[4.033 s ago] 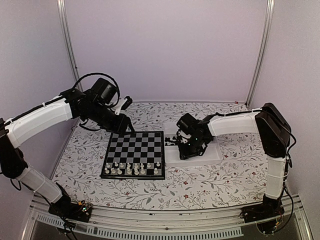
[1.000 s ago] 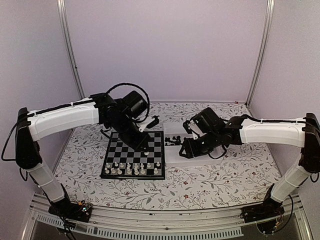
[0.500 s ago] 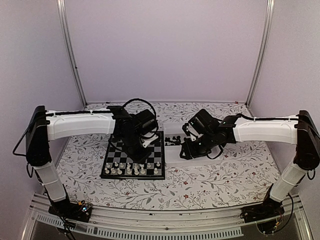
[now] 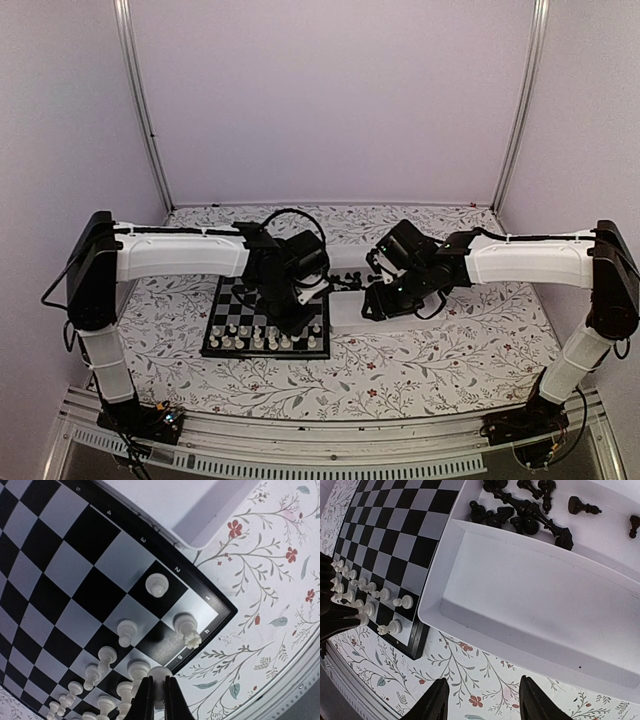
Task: Set up the chess pieces on the board
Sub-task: Place the chess piece on the chessboard.
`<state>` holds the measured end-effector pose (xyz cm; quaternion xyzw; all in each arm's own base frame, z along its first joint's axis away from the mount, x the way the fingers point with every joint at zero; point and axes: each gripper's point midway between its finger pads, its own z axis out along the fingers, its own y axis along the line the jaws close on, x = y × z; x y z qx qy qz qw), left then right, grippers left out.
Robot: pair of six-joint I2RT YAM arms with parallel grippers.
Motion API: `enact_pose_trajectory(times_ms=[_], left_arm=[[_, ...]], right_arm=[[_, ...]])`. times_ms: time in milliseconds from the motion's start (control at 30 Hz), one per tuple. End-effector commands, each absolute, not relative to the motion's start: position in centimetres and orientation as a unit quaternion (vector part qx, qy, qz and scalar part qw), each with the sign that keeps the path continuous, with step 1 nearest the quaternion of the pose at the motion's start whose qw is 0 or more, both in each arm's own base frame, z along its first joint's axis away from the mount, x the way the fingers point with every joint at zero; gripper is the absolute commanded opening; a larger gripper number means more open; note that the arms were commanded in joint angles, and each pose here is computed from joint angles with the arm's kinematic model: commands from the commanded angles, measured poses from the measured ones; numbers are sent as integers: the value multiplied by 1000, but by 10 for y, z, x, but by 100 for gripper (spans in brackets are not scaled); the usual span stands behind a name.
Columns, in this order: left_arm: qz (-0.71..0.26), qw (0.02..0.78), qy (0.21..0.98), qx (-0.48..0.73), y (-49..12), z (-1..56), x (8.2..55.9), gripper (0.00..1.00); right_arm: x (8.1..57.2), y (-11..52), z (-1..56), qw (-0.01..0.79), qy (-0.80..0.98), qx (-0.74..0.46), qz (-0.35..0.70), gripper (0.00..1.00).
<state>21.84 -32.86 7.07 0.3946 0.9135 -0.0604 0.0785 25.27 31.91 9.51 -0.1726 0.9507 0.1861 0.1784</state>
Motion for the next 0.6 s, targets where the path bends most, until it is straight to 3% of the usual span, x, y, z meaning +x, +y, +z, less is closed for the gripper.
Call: enact_pose_trajectory(times_ms=[0,567], left_arm=[[-80,82,907,406,-346,67,215,0],[-74,70,907,408,-347,49,215,0]], right_arm=[[253,311,99,184,953,-165,176,50],[250,308,95,178,955,-165,170,50]])
